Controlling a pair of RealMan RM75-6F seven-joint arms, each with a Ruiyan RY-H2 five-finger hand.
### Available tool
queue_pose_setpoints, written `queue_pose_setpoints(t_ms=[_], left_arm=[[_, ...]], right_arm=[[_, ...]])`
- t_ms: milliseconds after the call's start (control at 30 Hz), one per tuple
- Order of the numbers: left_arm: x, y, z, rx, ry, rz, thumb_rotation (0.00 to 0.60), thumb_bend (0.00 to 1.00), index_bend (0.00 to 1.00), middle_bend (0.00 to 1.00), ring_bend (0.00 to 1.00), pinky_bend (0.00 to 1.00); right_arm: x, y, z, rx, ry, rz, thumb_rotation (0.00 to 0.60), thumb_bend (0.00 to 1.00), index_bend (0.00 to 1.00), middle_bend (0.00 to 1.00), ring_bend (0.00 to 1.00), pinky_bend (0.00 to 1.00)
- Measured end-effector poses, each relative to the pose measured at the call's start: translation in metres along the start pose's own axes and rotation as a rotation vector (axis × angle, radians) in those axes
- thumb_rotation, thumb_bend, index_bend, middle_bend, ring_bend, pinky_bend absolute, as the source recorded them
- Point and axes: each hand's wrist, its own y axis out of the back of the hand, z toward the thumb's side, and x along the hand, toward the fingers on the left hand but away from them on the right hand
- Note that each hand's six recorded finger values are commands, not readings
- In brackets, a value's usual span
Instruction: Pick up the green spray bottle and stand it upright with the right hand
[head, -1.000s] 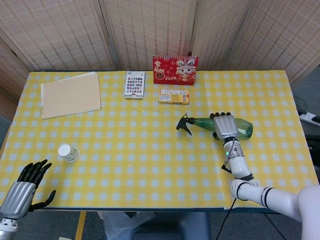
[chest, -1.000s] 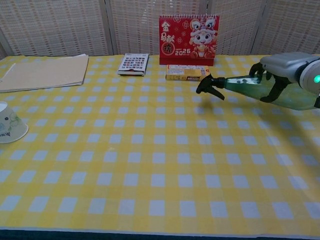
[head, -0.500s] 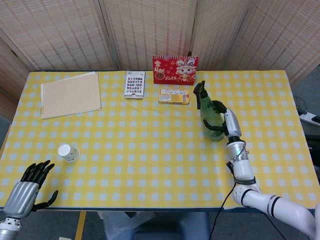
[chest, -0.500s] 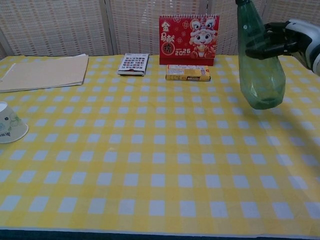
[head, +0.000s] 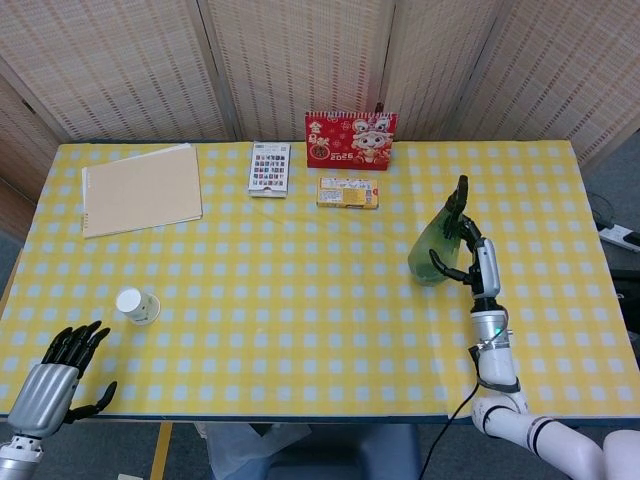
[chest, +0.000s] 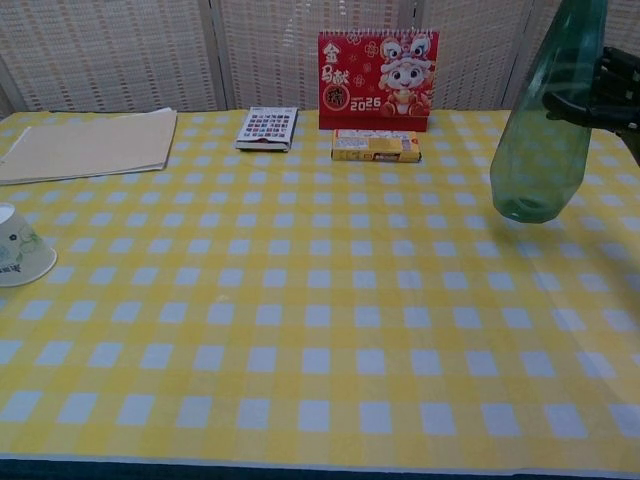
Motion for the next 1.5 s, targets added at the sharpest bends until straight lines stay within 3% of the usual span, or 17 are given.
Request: queue_pose_setpoints(t_ms=[400,600,700,767,967,1267,1500], left_arm=[[0.001,0.0,0.0,0.001,-0.002,0.0,0.331,0.45,0.0,0.07,0.07,0.03],[0.001,0.001,0.0,-0.002,-0.001,0.0,0.334,0.45,0.0,0.07,0.07,0.03],[0.0,0.002,0.0,-0.003,-0.004,0.009,0.336,0.45,0.0,0.07,0.07,0.03],[0.0,0.003,0.001,-0.003,-0.006,0.013,0.338,0.45,0.0,0.07,0.07,0.03],[0.0,0.003,0.001,-0.003,-0.009,0.016,0.344,0.45,0.0,0.06,0.07,0.03],[0.0,0.003,0.002,-0.003,-0.018,0.026,0.361,0.47,0.0,0.04,0.07,0.03],[0.0,0.003,0.002,-0.002,-0.018,0.021,0.36,0.47,0.0,0.04,0.07,0.03]], right_arm=[[0.012,0.008,-0.036,0.02,-0.038,0.003,0.6,0.37,0.55,0.47,0.44,0.43],[0.018,0.003,-0.041,0.048,-0.021,0.028,0.6,0.37,0.54,0.45,0.43,0.42],[0.019,0.003,-0.041,0.058,-0.01,0.033,0.6,0.37,0.41,0.39,0.38,0.37],[0.02,0.004,-0.043,0.062,-0.01,0.035,0.6,0.37,0.26,0.32,0.33,0.33],[0.022,0.006,-0.042,0.064,0.0,0.03,0.6,0.37,0.02,0.2,0.25,0.22],[0.025,0.008,-0.042,0.085,0.005,0.025,0.6,0.37,0.0,0.11,0.17,0.05],[0.03,0.013,-0.043,0.097,0.001,0.025,0.6,0.37,0.0,0.09,0.15,0.0]])
